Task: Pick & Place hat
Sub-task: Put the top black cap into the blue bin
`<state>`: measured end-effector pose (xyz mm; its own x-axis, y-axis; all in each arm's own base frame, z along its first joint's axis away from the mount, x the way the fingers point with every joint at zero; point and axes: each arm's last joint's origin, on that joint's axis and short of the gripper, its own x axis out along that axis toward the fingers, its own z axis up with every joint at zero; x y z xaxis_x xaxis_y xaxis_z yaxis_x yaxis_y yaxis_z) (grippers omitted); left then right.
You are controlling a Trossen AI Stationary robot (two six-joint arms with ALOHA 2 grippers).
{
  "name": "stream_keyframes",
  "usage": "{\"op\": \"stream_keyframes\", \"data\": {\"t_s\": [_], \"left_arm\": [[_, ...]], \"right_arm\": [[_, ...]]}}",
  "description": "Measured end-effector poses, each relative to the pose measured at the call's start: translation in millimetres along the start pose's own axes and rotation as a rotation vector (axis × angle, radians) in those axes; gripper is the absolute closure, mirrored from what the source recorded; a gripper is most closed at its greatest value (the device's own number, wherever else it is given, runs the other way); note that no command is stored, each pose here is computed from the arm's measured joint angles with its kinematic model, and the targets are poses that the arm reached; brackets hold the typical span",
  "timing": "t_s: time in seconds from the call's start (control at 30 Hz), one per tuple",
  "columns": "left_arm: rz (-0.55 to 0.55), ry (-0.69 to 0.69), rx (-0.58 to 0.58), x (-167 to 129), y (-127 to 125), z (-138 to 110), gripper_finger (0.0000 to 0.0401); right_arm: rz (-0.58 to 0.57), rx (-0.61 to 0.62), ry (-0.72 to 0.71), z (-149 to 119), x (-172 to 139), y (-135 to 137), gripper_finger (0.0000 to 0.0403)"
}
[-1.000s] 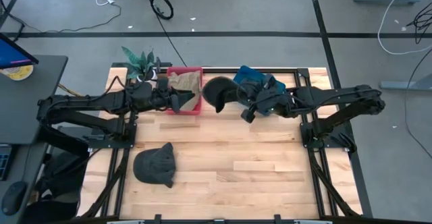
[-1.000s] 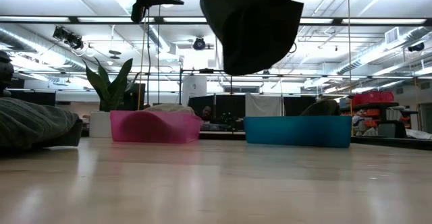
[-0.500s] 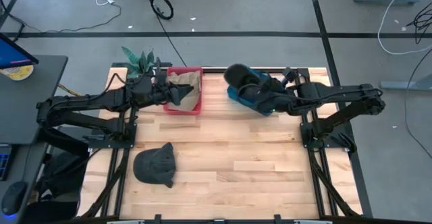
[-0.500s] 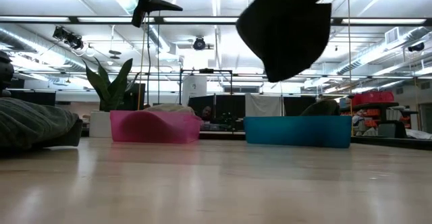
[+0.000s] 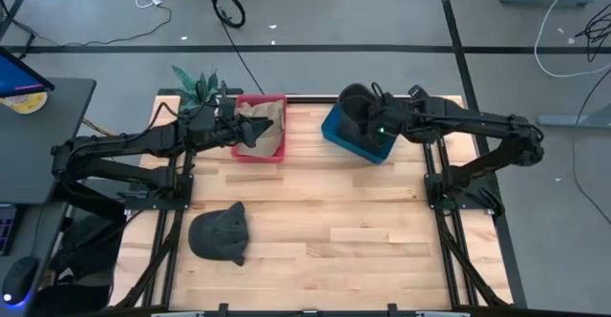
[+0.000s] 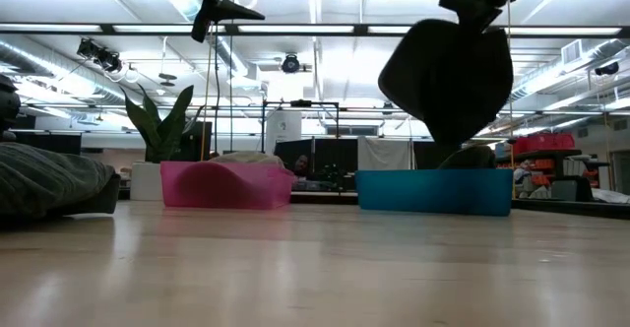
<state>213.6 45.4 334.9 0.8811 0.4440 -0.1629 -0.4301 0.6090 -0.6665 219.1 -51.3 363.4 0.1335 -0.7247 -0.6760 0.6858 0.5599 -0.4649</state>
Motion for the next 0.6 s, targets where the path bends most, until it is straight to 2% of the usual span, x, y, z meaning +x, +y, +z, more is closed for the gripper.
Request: {"op": "stream_keyframes", "data": {"t_s": [0.2,0.37,0.5,0.6], "left_arm": [[0.006,0.007,0.035,0,1,-1,0.0220],[0.006,0.006,0.056,0,1,-1,0.0220],[0.005,0.006,0.059,0,1,-1,0.0220],[0.005,0.006,0.073,0,1,-1,0.0220]], "right_arm": [[0.004,-0.025,0.055,3,12,-11,0.0388],[-0.147,-0.107,-0.010,10,15,-19,0.0388],[-0.206,-0.188,-0.044,18,20,-18,0.0388],[-0.234,-0.254,-0.016,25,34,-13,0.0388]]}}
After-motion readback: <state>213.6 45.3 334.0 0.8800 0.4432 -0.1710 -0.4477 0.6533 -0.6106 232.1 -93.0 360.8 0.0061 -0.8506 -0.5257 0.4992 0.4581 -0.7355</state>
